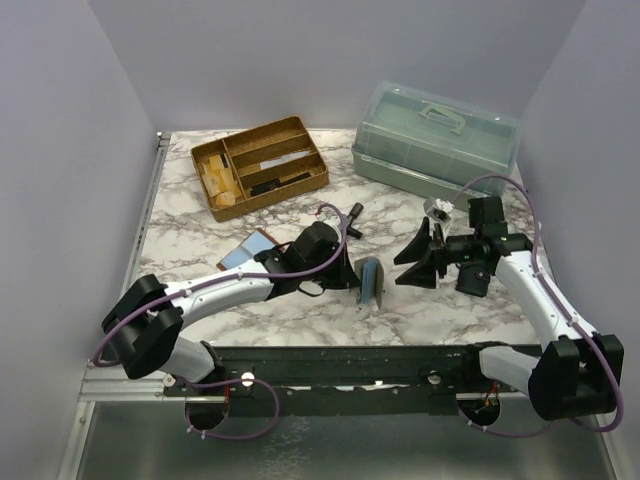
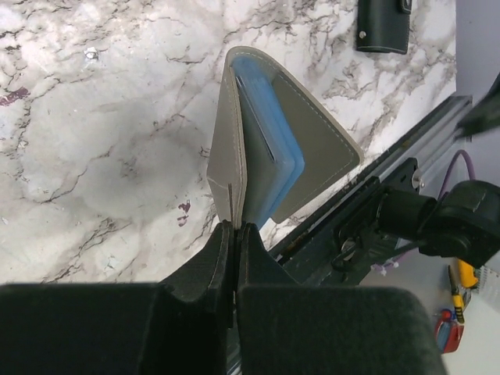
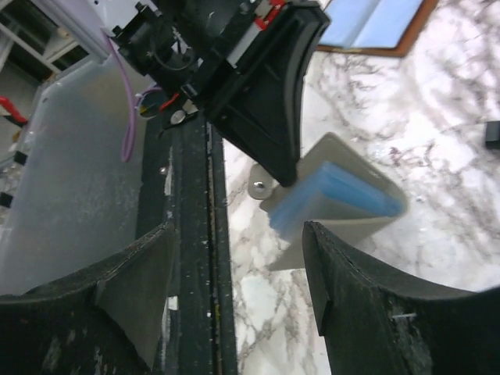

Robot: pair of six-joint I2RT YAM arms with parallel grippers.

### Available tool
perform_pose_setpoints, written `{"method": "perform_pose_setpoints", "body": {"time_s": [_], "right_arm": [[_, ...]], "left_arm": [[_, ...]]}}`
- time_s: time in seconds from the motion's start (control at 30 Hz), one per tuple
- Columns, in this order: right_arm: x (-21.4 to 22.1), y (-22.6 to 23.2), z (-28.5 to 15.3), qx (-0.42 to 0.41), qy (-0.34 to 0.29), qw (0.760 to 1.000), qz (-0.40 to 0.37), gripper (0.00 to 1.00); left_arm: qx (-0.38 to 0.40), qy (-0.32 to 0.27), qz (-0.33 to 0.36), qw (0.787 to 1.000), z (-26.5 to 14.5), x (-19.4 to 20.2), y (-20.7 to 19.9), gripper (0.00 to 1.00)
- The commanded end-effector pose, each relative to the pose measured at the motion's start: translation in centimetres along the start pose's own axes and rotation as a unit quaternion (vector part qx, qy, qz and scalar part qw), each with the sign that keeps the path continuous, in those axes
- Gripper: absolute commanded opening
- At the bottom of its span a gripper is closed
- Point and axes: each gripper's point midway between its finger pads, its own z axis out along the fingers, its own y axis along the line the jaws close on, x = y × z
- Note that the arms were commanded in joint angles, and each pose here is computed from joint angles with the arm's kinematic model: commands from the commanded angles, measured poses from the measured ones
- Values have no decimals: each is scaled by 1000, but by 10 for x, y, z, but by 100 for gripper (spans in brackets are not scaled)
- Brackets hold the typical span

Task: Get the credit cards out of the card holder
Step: Open the card holder at the center of the board.

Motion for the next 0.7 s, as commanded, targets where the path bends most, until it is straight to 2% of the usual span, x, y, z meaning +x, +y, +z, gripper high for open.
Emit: {"method": "perform_pose_setpoints", "body": {"time_s": [0.0, 0.33, 0.67], "right_arm": [[9, -3, 13, 4, 22, 1000, 15, 68], [36, -19, 36, 19, 94, 994, 42, 60], [48, -42, 36, 68, 120, 989, 58, 62]], "left_arm": [[-12, -21, -26, 999, 5, -15, -8, 0], [-20, -21, -59, 998, 6, -6, 2, 0], [-19, -11, -67, 998, 10, 16, 16, 0]]}}
